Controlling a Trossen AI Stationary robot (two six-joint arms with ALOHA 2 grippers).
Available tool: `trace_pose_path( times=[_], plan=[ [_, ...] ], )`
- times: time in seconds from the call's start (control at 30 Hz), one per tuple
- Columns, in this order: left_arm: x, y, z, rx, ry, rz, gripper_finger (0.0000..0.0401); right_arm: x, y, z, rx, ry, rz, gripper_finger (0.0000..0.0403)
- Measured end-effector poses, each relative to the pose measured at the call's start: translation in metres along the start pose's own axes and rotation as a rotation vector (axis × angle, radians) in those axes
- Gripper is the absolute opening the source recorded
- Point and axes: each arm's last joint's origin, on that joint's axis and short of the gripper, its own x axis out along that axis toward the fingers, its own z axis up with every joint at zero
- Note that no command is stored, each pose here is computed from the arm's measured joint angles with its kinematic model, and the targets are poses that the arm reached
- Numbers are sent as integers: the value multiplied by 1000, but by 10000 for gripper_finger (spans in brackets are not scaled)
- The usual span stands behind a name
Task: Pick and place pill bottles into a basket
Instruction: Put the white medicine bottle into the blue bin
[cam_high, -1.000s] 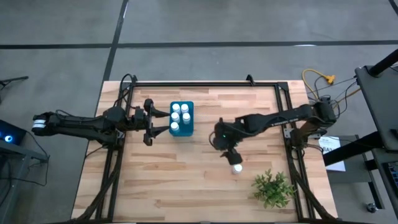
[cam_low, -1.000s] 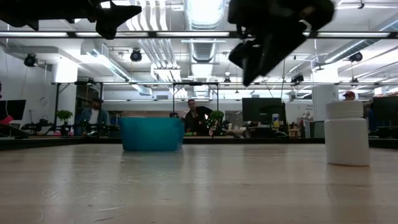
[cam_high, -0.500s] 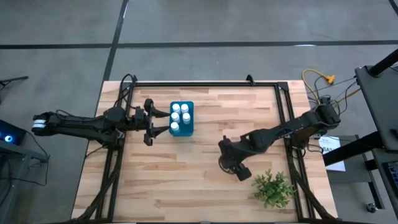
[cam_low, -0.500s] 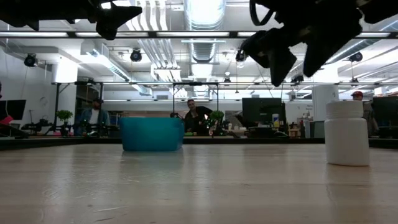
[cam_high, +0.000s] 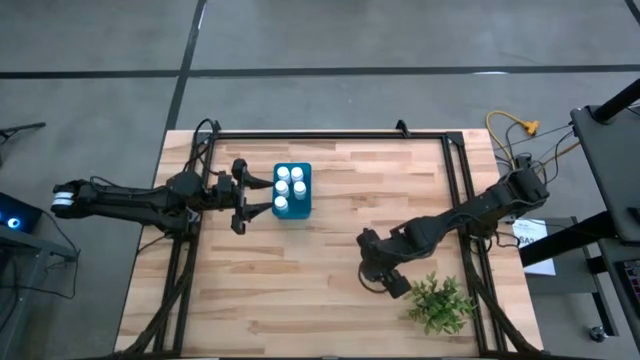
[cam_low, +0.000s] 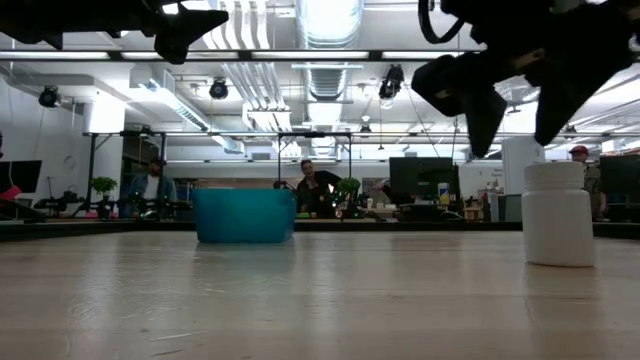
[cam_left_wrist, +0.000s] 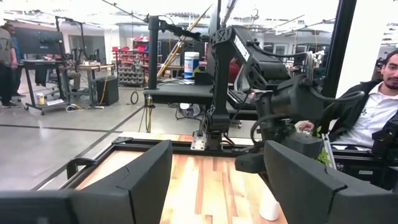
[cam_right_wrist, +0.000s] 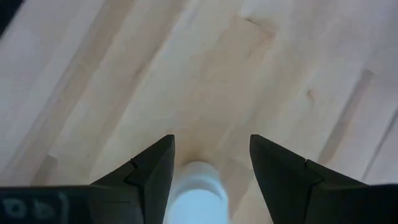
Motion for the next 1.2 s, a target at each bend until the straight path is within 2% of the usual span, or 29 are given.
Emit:
trace_pose_path(
  times=[0.27, 0.47, 1.2],
  plan=[
    [0, 0, 0, -3, 0, 0, 238, 11, 16, -2, -29, 38, 25, 201],
    [0, 0, 0, -3, 2, 0, 238, 13, 14, -6, -35, 62, -54, 201],
    [2, 0, -2, -3, 13, 0, 238, 15, 14, -15, -51, 124, -47, 201]
  ],
)
